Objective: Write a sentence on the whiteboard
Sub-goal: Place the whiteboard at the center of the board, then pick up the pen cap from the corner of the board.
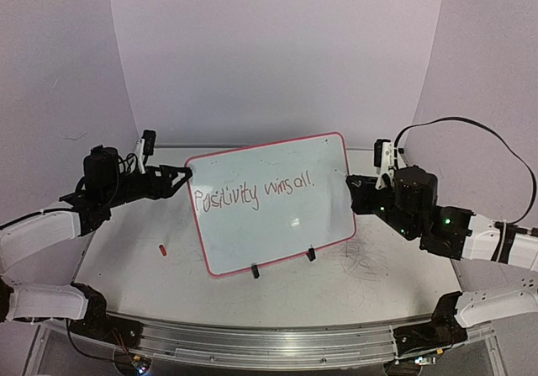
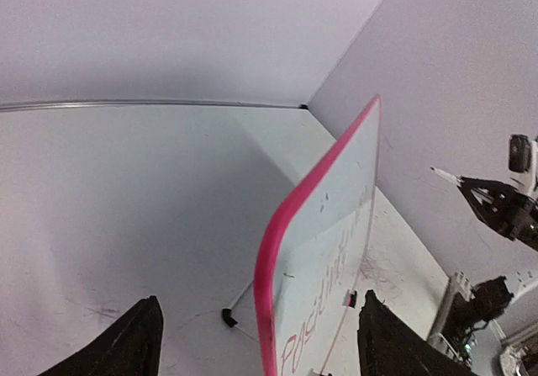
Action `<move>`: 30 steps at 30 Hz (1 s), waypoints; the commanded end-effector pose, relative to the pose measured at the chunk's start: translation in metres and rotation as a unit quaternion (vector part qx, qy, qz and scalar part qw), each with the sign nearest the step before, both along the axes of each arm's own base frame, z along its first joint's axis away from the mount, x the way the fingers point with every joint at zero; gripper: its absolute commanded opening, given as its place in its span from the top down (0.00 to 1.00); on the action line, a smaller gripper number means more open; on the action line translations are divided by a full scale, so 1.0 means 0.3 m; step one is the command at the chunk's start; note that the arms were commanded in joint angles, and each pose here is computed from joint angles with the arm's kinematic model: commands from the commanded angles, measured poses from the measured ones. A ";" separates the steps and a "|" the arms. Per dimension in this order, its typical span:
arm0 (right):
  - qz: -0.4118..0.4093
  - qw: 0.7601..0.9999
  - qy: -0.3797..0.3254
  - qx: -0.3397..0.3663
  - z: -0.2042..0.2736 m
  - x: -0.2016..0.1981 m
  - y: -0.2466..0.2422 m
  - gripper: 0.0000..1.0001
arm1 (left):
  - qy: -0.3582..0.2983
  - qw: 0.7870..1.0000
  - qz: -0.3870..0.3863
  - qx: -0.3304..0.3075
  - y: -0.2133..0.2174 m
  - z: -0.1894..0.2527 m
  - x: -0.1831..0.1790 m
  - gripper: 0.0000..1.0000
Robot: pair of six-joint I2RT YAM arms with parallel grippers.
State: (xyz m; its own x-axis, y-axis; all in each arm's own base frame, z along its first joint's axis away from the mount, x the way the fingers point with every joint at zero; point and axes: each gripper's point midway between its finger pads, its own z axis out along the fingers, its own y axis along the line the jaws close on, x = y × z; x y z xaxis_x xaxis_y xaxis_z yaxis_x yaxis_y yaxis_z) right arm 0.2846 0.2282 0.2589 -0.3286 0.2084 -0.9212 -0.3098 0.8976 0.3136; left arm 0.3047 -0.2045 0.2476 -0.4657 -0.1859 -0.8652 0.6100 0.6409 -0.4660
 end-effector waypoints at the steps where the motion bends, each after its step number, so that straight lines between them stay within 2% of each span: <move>1: 0.004 0.999 -0.042 -0.029 0.071 -0.012 -0.027 1.00 | -0.017 0.989 0.146 0.005 0.160 0.188 0.023 0.14; 3: 0.003 0.997 -0.055 -0.047 0.084 -0.013 -0.035 1.00 | 0.024 0.977 0.211 0.010 0.239 0.176 0.014 0.13; 5: 0.003 0.996 -0.063 -0.056 0.091 -0.015 -0.043 1.00 | 0.089 0.958 0.273 0.025 0.316 0.103 -0.007 0.14; 7: 0.009 0.996 -0.066 -0.063 0.088 -0.020 -0.043 1.00 | 0.156 0.942 0.295 0.039 0.341 0.008 -0.031 0.15; 10: 0.021 0.995 -0.068 -0.065 0.084 -0.032 -0.038 1.00 | 0.275 0.913 0.290 0.087 0.335 -0.206 -0.082 0.18; 14: 0.054 0.994 -0.072 -0.057 0.081 -0.063 -0.020 1.00 | 0.371 0.882 0.249 0.146 0.299 -0.415 -0.127 0.24; 19: 0.106 0.991 -0.073 -0.036 0.084 -0.112 0.014 1.00 | 0.419 0.860 0.223 0.185 0.279 -0.537 -0.146 0.27; 24: 0.124 0.990 -0.068 -0.023 0.073 -0.136 0.019 1.00 | 0.438 0.846 0.219 0.211 0.269 -0.599 -0.162 0.27; 30: 0.132 0.988 -0.077 -0.016 0.093 -0.151 0.015 1.00 | 0.449 0.833 0.222 0.237 0.266 -0.654 -0.159 0.41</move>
State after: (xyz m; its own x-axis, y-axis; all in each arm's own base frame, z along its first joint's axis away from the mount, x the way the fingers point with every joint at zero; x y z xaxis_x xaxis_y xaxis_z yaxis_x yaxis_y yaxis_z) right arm 0.2449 0.2312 0.2728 -0.2478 0.0699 -0.9663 -0.5465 0.8135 0.1990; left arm 0.2527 -0.1246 0.0552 -0.9394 -0.2555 -0.2285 -0.1922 0.9446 -0.2662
